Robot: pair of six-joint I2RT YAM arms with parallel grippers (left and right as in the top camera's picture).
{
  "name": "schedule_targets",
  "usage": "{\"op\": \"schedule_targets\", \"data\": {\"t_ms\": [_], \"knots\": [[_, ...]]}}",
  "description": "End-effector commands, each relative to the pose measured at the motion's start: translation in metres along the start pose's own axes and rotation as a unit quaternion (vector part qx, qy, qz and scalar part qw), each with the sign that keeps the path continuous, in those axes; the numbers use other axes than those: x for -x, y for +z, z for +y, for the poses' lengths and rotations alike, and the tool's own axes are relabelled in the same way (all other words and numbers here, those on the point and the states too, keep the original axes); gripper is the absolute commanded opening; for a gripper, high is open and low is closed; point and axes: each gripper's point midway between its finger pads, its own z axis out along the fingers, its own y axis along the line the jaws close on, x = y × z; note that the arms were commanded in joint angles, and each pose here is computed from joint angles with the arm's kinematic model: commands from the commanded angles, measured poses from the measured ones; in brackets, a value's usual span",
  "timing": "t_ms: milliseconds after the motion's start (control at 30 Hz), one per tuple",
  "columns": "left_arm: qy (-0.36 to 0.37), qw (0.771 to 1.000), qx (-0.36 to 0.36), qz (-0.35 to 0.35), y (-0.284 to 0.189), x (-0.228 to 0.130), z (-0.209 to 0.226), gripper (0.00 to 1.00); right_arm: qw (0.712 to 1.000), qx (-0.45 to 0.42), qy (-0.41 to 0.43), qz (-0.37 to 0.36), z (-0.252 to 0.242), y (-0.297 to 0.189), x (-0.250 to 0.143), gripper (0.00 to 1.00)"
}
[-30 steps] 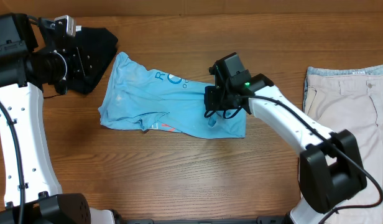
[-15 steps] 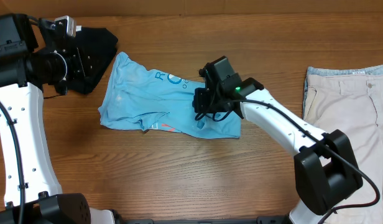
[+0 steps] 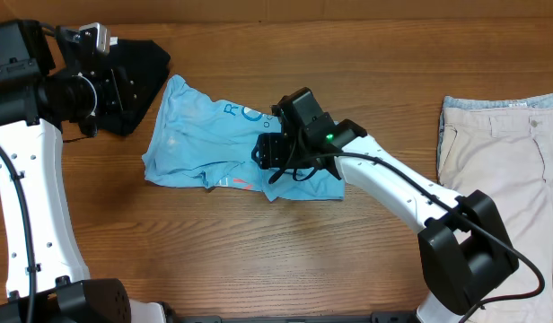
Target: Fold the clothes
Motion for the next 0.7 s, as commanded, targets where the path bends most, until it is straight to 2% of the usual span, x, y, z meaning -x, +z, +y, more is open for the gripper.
{"op": "schedule_targets", "data": {"t_ms": [0,67,100,133,167,200,233,333,433,467,533,567,600,633,667], "knots": [[0.015,0.999,0.042,-0.013,-0.011,0.004,0.007,0.69,0.999,-0.005,-0.007,-0.031,-0.003,-0.015,0.019,0.67],[0.010,0.998,0.068,-0.001,-0.007,-0.003,0.019,0.82,0.999,-0.020,0.009,-0.041,-0.019,-0.026,0.028,0.67],[0.006,0.997,0.074,0.007,-0.004,-0.007,0.023,0.83,0.998,-0.029,0.020,-0.045,-0.029,-0.033,0.032,0.66],[0.001,0.997,0.077,0.016,0.001,-0.013,0.026,0.83,0.998,-0.038,0.033,-0.046,-0.040,-0.039,0.034,0.52],[-0.004,0.997,0.076,0.025,0.006,-0.018,0.029,0.83,0.997,-0.048,0.050,-0.044,-0.054,-0.045,0.036,0.29],[-0.008,0.997,0.075,0.034,0.011,-0.023,0.032,0.83,0.995,-0.058,0.066,-0.040,-0.066,-0.049,0.036,0.15],[-0.013,0.996,0.072,0.043,0.018,-0.030,0.035,0.82,0.994,-0.066,0.082,-0.033,-0.078,-0.053,0.034,0.09],[-0.024,0.996,0.041,0.075,0.040,-0.049,0.034,0.76,0.991,-0.085,0.101,0.000,-0.107,-0.060,0.023,0.04],[-0.018,0.994,0.013,0.105,0.059,-0.064,0.030,0.56,0.992,-0.097,0.078,0.026,-0.124,-0.061,0.014,0.04],[-0.020,0.993,0.008,0.112,0.064,-0.067,0.029,0.55,0.992,-0.099,0.066,0.032,-0.127,-0.059,0.012,0.05],[-0.019,0.992,-0.002,0.122,0.071,-0.070,0.025,0.61,0.993,-0.102,0.038,0.048,-0.133,-0.052,0.005,0.16],[-0.017,0.992,-0.005,0.124,0.074,-0.071,0.023,0.64,0.993,-0.103,0.024,0.060,-0.137,-0.048,0.000,0.39],[-0.014,0.992,-0.007,0.126,0.075,-0.071,0.020,0.65,0.992,-0.105,0.007,0.075,-0.141,-0.043,-0.008,0.72],[-0.011,0.992,-0.008,0.127,0.076,-0.072,0.018,0.66,0.990,-0.111,-0.003,0.088,-0.147,-0.038,-0.015,0.90],[-0.006,0.992,-0.009,0.127,0.077,-0.072,0.017,0.67,0.987,-0.124,-0.004,0.099,-0.155,-0.033,-0.022,0.95]]}}
